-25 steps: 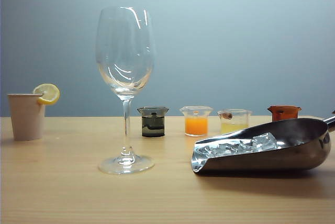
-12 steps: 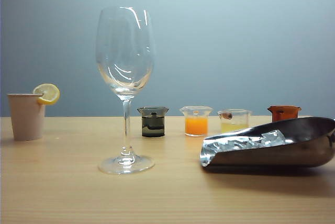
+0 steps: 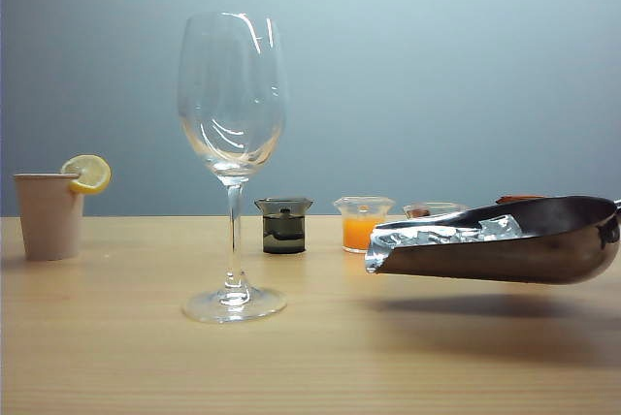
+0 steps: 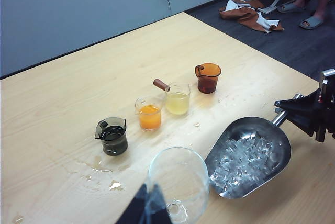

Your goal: Pick up the ice scoop on the desk filled with ice cubes, pour the ice into the goblet, and finally put the scoop back on the table.

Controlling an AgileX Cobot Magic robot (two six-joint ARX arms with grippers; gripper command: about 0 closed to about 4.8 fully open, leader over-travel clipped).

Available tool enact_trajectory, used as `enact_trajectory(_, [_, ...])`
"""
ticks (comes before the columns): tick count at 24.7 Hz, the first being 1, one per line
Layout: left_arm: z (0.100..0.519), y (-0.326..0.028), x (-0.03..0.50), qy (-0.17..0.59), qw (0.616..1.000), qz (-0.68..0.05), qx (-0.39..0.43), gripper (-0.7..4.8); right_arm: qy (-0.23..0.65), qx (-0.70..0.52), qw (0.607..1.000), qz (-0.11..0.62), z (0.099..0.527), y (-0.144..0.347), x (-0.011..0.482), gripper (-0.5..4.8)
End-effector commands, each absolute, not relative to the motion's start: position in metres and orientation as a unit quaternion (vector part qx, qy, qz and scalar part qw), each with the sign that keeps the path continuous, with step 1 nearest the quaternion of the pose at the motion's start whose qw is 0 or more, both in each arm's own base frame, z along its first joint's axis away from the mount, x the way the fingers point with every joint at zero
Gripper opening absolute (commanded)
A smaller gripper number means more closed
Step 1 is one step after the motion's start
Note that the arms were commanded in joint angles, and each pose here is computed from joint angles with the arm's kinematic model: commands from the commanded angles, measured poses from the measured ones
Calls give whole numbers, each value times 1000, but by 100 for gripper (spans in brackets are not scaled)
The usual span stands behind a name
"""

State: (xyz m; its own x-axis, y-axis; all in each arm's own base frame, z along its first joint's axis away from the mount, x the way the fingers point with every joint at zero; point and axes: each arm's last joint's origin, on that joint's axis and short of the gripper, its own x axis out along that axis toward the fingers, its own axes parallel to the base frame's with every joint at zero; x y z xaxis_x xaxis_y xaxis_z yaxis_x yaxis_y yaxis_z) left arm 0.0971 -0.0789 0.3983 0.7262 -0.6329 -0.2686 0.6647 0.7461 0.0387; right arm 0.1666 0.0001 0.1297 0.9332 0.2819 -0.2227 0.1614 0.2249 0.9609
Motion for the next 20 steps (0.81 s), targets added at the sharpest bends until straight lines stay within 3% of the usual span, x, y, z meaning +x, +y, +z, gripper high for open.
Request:
enact_trajectory(1, [400, -78, 96, 116, 927, -351, 66, -5, 164, 625, 760, 71, 139, 1, 171, -1])
enact_trajectory(10, [400, -78, 96, 116, 927, -351, 66, -5, 141, 631, 756, 102, 162, 0, 187, -2])
enact_trajectory(20, [400, -78, 96, 116, 927, -351, 66, -5, 130, 666, 725, 115, 180, 0, 198, -3])
